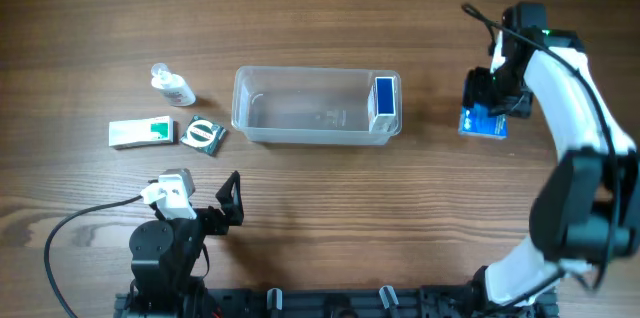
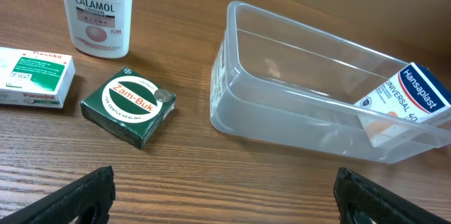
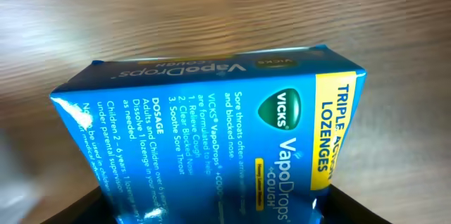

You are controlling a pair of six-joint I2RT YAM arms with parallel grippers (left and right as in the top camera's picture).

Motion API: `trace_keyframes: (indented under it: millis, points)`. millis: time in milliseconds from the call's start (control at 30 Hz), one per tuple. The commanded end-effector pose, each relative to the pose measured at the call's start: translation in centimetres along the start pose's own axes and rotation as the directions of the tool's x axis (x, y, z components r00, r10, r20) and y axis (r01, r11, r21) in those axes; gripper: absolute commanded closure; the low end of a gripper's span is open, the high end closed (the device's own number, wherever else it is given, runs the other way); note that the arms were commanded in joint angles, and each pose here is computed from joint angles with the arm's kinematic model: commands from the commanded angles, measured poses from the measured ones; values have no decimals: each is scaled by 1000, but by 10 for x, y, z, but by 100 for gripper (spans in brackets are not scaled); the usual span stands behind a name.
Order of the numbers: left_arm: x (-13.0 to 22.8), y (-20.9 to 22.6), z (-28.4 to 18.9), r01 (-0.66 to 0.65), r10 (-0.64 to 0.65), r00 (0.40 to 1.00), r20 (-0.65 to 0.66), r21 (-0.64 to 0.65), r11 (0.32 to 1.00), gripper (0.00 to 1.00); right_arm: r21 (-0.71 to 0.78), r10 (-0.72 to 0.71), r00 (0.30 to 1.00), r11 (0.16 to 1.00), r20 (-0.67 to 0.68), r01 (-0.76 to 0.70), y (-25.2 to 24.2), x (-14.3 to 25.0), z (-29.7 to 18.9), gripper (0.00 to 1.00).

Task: Pack container
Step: 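Lift the Vicks box and place it in the container beside Hansaplast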

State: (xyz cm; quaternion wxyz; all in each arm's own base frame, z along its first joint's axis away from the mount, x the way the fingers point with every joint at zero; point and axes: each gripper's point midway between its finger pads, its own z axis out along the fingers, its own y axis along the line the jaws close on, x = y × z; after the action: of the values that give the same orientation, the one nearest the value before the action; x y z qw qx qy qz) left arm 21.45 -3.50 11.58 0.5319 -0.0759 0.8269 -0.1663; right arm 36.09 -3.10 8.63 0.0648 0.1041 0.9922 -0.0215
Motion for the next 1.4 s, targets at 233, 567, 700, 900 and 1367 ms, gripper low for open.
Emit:
trace_keyframes:
  millis: [233, 567, 700, 900, 1367]
  points:
    - [-1, -2, 0, -16, 16, 1000, 8, 11, 1000, 0, -242, -4, 935, 965, 354, 96, 162, 49, -139, 42]
    - [-1, -2, 0, -17, 16, 1000, 8, 11, 1000, 0, -203, -27, 902, 971, 431, 126, 247, 58, -106, 41]
    - [-1, -2, 0, -17, 16, 1000, 8, 11, 1000, 0, -171, -29, 911, 979, 412, 109, 251, 44, -75, 41]
    - [-1, -2, 0, -17, 16, 1000, 8, 11, 1000, 0, -111, -30, 913, 990, 407, 82, 241, 23, -45, 40]
    - [-1, -2, 0, -16, 16, 1000, 8, 11, 1000, 0, -73, -120, 952, 987, 281, 146, 237, 39, -10, 40]
